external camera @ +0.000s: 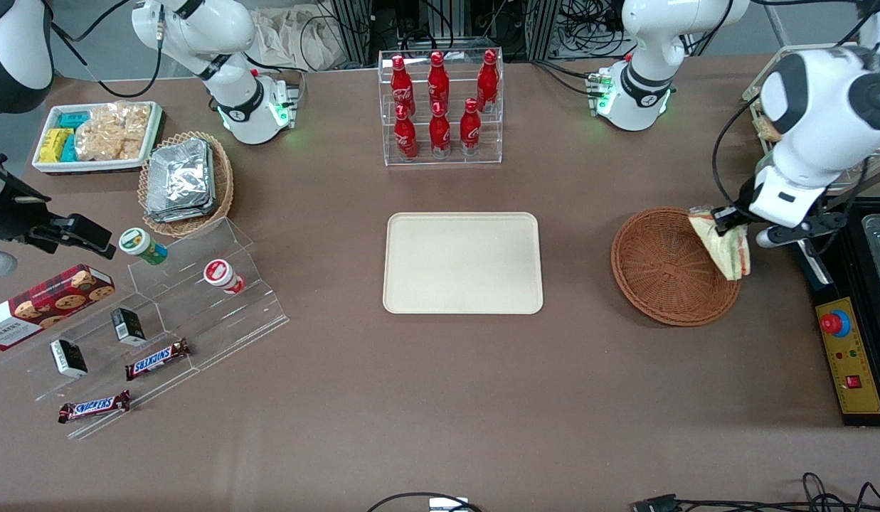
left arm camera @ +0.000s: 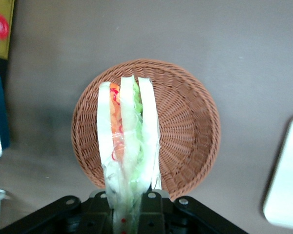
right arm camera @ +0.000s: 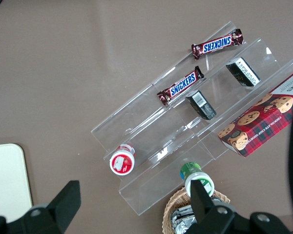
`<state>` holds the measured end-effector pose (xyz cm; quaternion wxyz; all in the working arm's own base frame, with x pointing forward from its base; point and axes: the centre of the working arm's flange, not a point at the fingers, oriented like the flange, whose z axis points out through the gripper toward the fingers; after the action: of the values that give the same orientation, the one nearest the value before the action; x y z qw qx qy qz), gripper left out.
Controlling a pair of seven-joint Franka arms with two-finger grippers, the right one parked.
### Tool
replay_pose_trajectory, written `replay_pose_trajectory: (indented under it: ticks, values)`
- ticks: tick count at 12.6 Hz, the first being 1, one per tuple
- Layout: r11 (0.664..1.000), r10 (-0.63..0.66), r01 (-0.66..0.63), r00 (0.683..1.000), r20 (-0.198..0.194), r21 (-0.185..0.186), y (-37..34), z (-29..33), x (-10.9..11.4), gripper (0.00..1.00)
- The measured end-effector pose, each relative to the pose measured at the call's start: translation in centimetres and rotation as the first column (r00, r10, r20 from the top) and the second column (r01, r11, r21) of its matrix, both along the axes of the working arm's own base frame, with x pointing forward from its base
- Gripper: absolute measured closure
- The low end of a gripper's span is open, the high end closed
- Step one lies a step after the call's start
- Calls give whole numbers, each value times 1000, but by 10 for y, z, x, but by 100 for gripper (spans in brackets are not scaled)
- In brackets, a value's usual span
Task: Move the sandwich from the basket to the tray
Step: 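Carry the held sandwich over the cream tray with the left gripper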
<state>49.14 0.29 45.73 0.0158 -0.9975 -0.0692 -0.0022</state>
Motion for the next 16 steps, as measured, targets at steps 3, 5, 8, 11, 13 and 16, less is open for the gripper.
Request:
replay_pose_trajectory:
  ticks: [3, 5, 8, 11, 13, 16]
  values:
    - [990, -137, 137, 990, 11, 16, -45, 21, 6, 82]
    - [976, -216, 216, 976, 4, 27, -86, 16, 3, 82]
    - [948, -315, 315, 949, -8, 35, -139, 5, -4, 82]
    - [916, -400, 400, 917, -15, 21, -189, -7, -12, 82]
    - [906, -423, 423, 906, -2, -6, -224, -9, -15, 82]
    - [897, -440, 441, 898, 14, -35, -278, -21, -25, 82]
